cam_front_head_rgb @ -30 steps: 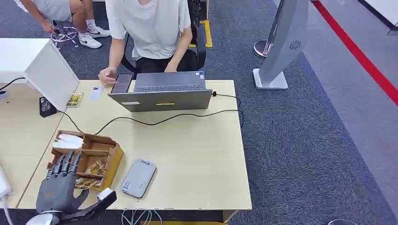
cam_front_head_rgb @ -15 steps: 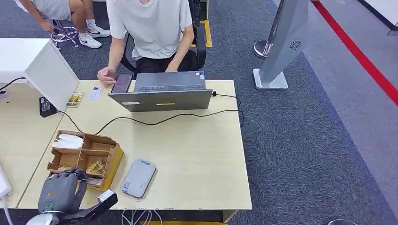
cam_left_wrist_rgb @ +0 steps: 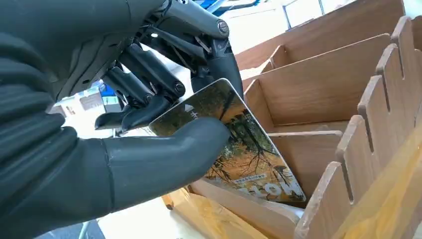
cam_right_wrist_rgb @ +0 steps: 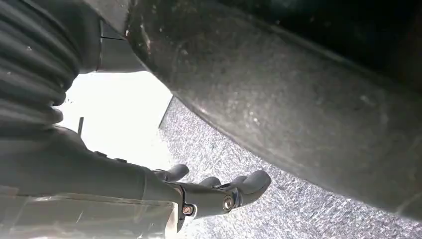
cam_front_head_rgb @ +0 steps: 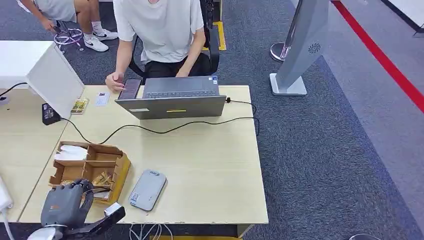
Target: Pass the card to the sensor for recognition and then transmit it.
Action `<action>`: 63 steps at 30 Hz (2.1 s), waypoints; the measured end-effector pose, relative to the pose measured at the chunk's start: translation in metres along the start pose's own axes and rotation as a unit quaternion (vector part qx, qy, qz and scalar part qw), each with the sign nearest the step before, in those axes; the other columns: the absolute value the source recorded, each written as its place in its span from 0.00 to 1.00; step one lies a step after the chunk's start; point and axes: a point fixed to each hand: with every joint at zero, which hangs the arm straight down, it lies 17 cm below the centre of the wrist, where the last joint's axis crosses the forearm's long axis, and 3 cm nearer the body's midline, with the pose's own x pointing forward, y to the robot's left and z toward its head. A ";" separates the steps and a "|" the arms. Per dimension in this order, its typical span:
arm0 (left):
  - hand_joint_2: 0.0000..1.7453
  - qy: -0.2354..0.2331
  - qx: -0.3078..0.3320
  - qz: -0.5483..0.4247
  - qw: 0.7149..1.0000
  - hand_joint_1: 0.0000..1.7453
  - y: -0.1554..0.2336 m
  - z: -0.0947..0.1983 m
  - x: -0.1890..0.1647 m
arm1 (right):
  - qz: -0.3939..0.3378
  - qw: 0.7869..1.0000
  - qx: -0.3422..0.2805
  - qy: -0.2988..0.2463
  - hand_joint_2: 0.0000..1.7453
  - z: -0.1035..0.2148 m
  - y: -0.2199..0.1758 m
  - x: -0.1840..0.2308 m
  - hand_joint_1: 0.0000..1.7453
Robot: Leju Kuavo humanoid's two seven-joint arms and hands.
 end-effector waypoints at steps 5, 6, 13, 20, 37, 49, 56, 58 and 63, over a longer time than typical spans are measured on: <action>1.00 -0.002 0.021 0.001 1.000 1.00 0.008 -0.002 0.003 | 0.001 1.000 -0.001 -0.001 1.00 0.000 0.000 0.000 0.00; 1.00 -0.001 0.024 0.000 1.000 1.00 0.009 -0.002 0.004 | 0.001 1.000 -0.001 -0.001 1.00 0.000 0.000 0.000 0.00; 1.00 -0.058 0.129 -0.044 0.989 1.00 0.082 0.000 0.027 | -0.008 1.000 -0.006 -0.003 1.00 0.000 -0.002 0.000 0.00; 1.00 -0.084 0.181 -0.062 0.978 1.00 0.122 0.009 0.038 | -0.010 1.000 -0.005 -0.003 1.00 0.000 -0.001 0.000 0.00; 1.00 -0.076 0.338 -0.083 0.934 1.00 0.284 -0.065 0.035 | 0.036 0.999 0.000 -0.025 1.00 -0.001 -0.002 0.005 0.00; 1.00 0.015 0.321 -0.114 0.940 1.00 0.279 -0.207 -0.046 | 0.091 0.995 0.009 -0.039 1.00 -0.004 -0.011 0.007 0.00; 1.00 0.034 0.266 -0.110 0.957 1.00 0.242 -0.223 -0.056 | 0.093 0.995 0.005 -0.039 1.00 -0.005 -0.016 0.007 0.00; 1.00 0.035 0.260 -0.108 0.959 1.00 0.237 -0.225 -0.055 | 0.095 0.995 0.005 -0.039 1.00 -0.005 -0.016 0.007 0.00; 1.00 0.037 0.250 -0.106 0.962 0.00 0.230 -0.227 -0.056 | 0.095 0.995 0.004 -0.040 1.00 -0.005 -0.017 0.007 0.00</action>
